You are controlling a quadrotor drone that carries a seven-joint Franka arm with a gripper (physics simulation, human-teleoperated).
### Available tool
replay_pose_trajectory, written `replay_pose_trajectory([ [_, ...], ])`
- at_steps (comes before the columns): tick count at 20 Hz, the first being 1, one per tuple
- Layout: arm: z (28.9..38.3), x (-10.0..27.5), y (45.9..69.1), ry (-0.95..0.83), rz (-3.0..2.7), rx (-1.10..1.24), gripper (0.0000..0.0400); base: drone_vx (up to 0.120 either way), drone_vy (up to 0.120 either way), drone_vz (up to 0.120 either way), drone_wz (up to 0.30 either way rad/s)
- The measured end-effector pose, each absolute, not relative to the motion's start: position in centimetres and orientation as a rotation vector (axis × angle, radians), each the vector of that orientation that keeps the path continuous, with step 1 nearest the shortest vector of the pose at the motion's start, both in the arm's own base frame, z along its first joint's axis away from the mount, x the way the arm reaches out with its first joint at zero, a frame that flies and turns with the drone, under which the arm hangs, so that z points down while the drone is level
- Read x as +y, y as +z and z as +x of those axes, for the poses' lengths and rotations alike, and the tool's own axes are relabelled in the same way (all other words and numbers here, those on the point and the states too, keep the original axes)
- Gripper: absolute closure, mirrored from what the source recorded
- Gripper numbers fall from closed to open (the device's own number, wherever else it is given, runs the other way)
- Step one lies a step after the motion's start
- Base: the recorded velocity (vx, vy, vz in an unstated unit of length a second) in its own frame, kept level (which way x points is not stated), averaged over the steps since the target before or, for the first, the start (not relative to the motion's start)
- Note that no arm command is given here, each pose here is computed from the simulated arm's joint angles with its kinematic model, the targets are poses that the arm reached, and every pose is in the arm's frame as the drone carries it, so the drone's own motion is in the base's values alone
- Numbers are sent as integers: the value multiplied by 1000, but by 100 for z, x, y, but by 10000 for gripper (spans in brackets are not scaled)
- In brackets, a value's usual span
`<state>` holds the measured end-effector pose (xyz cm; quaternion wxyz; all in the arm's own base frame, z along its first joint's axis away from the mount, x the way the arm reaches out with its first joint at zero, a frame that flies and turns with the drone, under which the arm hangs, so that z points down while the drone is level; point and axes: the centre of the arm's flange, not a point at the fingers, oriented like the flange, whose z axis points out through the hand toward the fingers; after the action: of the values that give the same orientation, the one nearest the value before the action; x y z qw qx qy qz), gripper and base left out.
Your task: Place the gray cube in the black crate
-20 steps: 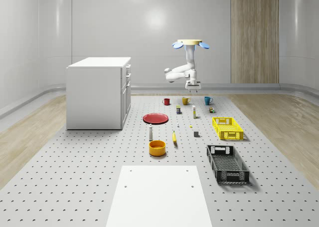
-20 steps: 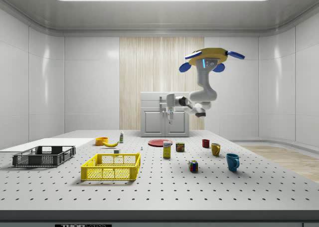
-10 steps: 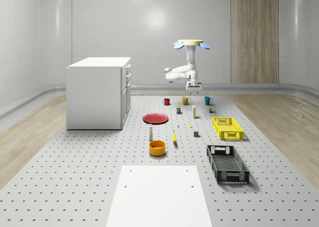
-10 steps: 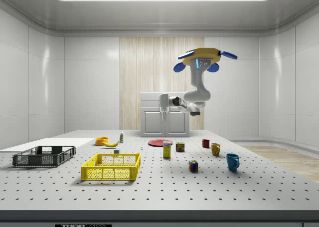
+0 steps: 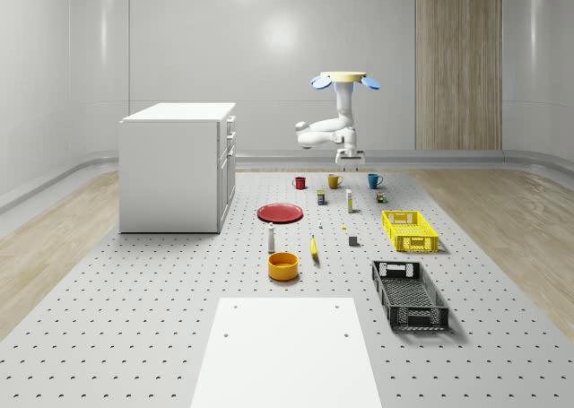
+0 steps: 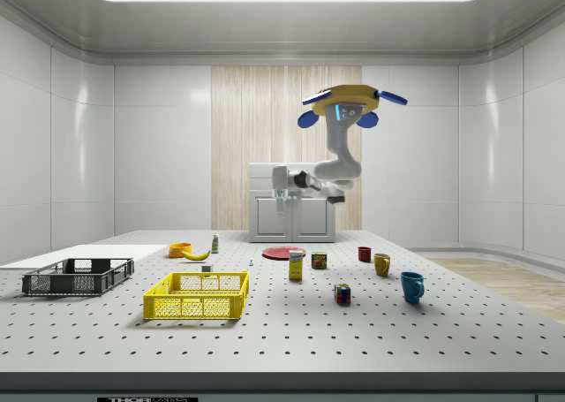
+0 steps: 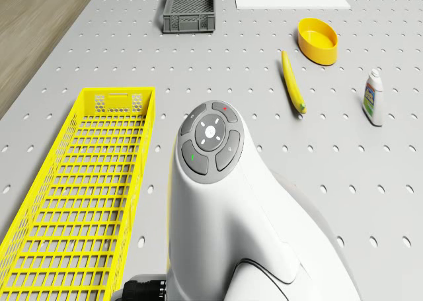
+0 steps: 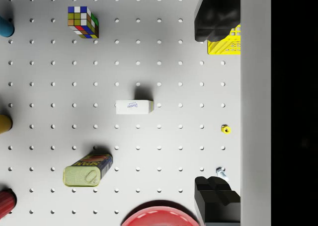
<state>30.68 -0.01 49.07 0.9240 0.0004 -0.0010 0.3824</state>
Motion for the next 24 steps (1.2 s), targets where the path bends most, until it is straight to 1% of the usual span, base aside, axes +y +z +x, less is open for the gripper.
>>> replay_pose_trajectory([
  [3, 3068, -1, 4907, 785, 1, -2, 0, 120, 0, -13, 0],
  [9, 3068, -1, 4907, 785, 1, -2, 0, 120, 0, -120, 0],
  [13, 3068, -1, 4907, 785, 1, -2, 0, 120, -90, -120, 0],
  [16, 3068, -1, 4907, 785, 1, -2, 0, 120, 0, -40, 0],
  [24, 3068, -1, 4907, 785, 1, -2, 0, 120, 0, -120, 0],
])
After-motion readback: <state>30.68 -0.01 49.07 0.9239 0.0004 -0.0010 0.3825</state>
